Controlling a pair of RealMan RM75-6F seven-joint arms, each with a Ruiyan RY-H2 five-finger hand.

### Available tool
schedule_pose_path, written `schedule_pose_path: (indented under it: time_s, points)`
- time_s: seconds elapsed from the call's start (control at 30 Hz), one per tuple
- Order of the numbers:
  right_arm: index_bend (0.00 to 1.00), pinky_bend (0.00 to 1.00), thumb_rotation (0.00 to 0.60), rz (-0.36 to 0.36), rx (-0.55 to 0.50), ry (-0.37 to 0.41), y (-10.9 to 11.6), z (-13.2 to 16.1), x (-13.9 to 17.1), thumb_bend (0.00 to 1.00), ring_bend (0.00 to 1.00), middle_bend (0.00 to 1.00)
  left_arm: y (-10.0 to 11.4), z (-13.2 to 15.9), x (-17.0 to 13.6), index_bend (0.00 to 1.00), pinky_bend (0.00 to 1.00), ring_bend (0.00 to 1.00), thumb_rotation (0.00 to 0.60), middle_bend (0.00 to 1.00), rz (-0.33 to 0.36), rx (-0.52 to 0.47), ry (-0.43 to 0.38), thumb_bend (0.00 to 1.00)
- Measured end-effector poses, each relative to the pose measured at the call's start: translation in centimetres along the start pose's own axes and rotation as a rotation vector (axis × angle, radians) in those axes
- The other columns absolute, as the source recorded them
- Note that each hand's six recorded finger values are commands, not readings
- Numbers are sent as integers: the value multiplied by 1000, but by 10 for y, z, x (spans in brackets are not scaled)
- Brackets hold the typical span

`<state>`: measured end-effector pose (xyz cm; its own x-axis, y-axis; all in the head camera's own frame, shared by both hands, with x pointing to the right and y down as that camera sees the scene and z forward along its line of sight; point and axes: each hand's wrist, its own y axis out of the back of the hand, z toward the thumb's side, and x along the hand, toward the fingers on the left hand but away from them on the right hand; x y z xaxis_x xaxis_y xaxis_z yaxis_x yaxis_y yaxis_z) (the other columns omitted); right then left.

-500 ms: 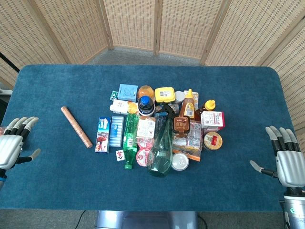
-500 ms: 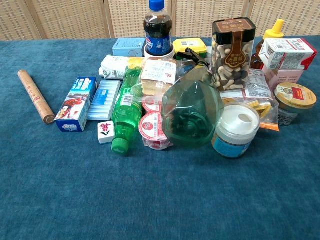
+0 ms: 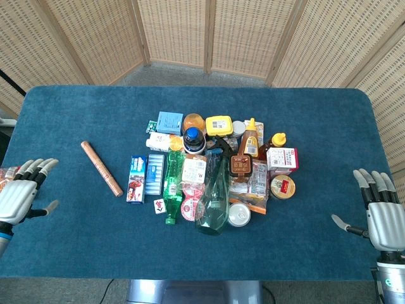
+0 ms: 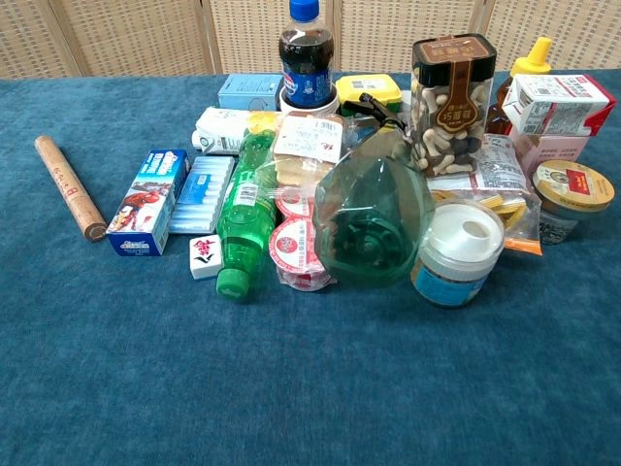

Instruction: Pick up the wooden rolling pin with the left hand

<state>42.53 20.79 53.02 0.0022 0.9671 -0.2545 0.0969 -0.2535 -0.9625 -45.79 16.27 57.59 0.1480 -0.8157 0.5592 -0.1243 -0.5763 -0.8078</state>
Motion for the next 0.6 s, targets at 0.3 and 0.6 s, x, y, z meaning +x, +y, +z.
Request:
schedule_pose_path:
  time_s: [0.3, 0.6]
  points:
    - [0, 0, 460, -16, 17, -22, 8, -3, 6, 0, 0, 103, -26, 1, 29, 7, 0, 0, 600, 0, -80, 107, -15, 346]
    - [0, 0, 457, -24, 39, -45, 14, -8, 8, 0, 0, 103, -55, 10, 67, 23, 0, 0, 600, 0, -143, 74, -29, 347]
